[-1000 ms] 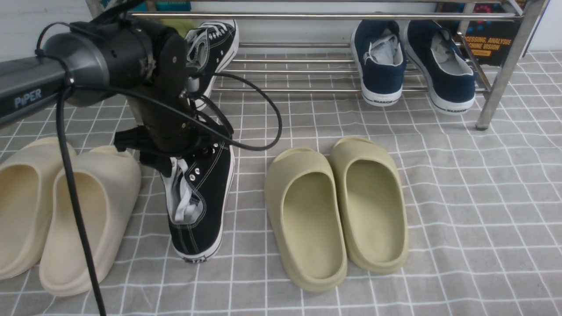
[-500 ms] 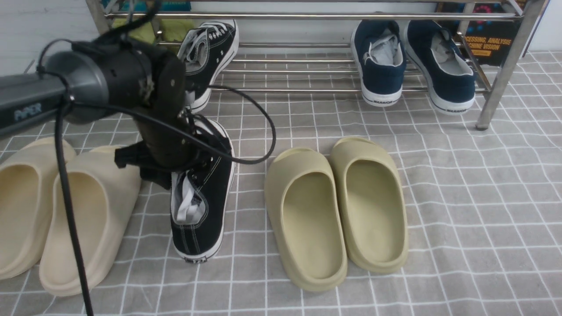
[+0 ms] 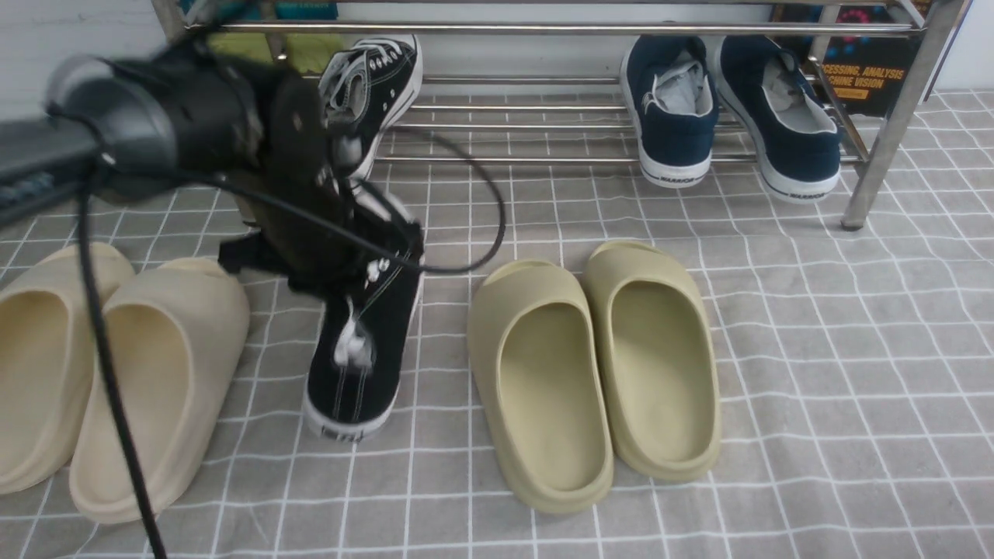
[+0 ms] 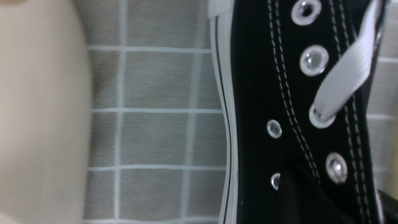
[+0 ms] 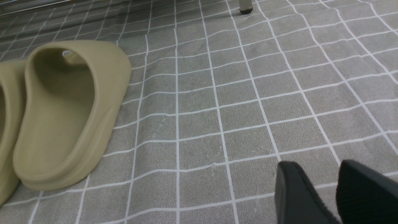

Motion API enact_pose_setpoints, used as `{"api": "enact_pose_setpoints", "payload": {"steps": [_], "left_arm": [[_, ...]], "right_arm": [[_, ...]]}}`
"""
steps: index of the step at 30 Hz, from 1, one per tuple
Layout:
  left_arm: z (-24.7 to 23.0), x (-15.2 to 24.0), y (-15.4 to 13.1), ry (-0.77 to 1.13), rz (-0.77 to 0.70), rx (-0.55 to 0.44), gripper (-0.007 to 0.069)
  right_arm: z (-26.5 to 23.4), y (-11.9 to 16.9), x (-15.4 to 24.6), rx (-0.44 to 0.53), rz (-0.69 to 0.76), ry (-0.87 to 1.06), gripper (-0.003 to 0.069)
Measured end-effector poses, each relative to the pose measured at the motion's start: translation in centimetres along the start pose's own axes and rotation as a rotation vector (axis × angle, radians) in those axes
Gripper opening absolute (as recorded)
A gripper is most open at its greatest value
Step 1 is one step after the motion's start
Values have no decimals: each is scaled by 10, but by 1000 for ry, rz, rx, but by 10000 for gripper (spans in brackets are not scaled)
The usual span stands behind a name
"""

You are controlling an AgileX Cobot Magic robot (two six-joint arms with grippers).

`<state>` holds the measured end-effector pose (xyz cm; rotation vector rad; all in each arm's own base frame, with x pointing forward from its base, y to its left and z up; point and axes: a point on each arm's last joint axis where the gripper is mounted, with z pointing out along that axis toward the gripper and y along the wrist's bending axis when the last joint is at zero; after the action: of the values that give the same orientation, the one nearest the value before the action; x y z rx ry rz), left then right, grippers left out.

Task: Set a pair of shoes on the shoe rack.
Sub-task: Use the left arm to put a shoe into the shoe rack

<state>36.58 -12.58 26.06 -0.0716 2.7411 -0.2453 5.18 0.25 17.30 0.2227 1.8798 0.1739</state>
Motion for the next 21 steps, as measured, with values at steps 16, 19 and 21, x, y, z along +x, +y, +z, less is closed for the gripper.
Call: {"api": "enact_pose_setpoints", "payload": {"steps": [16,19,21], "left_arm": [[12,-110,-53,-199,102,160,60],[23,-122,-53,-254,104,133,60],[25,-126,-52,-285,96,118,60]], "right_arm": [[0,0,0,0,0,1,239],[0,0,0,0,0,1,239],[0,0,0,0,0,1,239]]}}
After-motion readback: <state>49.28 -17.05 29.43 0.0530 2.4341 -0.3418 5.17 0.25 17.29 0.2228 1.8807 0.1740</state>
